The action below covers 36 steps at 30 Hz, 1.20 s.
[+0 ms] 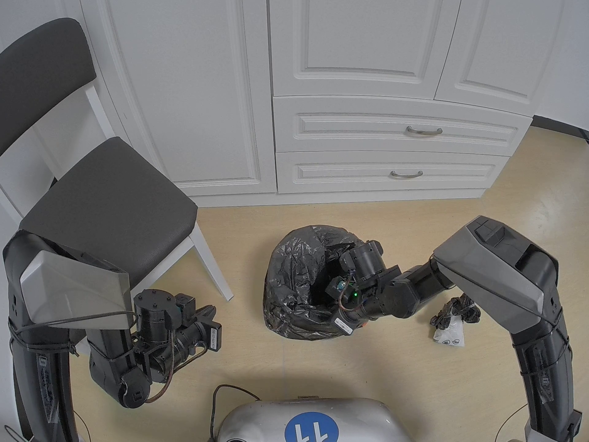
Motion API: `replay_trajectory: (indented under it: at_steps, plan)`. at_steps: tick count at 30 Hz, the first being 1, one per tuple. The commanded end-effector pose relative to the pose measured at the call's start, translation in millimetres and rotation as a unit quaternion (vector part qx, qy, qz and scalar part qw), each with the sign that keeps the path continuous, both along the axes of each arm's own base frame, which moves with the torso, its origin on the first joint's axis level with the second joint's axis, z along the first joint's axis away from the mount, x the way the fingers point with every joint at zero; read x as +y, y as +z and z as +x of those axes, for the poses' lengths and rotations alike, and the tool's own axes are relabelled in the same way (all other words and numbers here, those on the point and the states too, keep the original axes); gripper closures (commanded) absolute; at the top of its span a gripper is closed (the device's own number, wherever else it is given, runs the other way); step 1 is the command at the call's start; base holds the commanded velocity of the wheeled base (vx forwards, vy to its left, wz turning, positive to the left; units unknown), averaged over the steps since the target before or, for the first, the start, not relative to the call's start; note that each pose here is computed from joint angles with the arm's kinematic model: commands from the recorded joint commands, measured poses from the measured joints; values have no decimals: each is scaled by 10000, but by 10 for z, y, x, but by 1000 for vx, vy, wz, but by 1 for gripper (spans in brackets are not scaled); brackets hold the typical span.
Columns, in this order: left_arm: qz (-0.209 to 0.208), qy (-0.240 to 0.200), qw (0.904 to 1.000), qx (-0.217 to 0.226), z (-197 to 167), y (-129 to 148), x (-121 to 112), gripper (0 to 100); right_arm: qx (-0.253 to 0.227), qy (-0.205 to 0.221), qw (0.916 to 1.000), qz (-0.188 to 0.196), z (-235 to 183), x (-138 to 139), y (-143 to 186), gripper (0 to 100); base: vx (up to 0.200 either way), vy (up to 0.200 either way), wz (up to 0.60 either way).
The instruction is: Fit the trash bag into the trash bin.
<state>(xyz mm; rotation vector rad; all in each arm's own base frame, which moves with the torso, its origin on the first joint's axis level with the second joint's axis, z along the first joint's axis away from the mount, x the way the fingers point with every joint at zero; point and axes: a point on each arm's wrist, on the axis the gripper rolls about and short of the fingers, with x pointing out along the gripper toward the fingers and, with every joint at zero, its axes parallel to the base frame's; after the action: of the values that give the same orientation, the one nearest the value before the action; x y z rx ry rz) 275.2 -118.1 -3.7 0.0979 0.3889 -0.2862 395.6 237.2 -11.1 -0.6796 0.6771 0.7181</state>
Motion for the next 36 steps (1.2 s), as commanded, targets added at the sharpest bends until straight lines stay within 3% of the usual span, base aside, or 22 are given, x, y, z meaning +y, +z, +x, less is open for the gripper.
replay_trajectory:
  at_steps: [1, 10, 17, 19, 23, 25, 26, 34, 36]
  plan:
    - [-8, 3, 10000, -15, -4, 14, 3, 100, -140, 174, 9997, -117, -124, -104, 128, 100, 0, 0, 0]
    - [-14, 10, 10000, -29, 4, 18, 4, 100, -724, -103, 9968, 333, 111, -51, -5, 100, 0, 0, 0]
    - [-20, 18, 10000, -43, 2, 30, 10, 100, -897, -145, 9958, 129, 273, -251, -50, 100, 0, 0, 0]
    - [-32, 18, 10000, -71, 6, 45, 9, 100, -972, -189, 9948, 231, 336, -219, -46, 100, 0, 0, 0]
    - [-57, 3, 9999, -127, 5, 79, -1, 100, -1009, -418, 9920, 631, 443, -65, -105, 100, 0, 0, 0]
    - [-57, -20, 9999, -127, -4, 82, -12, 100, -997, -856, 9833, 1260, 492, 210, -179, 100, 0, 0, 0]
    - [-61, -28, 9999, -134, -2, 84, -18, 100, -1002, -976, 9809, 1351, 501, 257, -187, 100, 0, 0, 0]
    - [-101, -176, 9995, -233, -43, 151, -95, 100, -1158, -1134, 9752, 1504, 593, 397, -279, 100, 0, 0, 0]
    - [-105, -197, 9995, -224, -49, 146, -108, 100, -1265, -1272, 9696, 1662, 631, 519, -353, 100, 0, 0, 0]
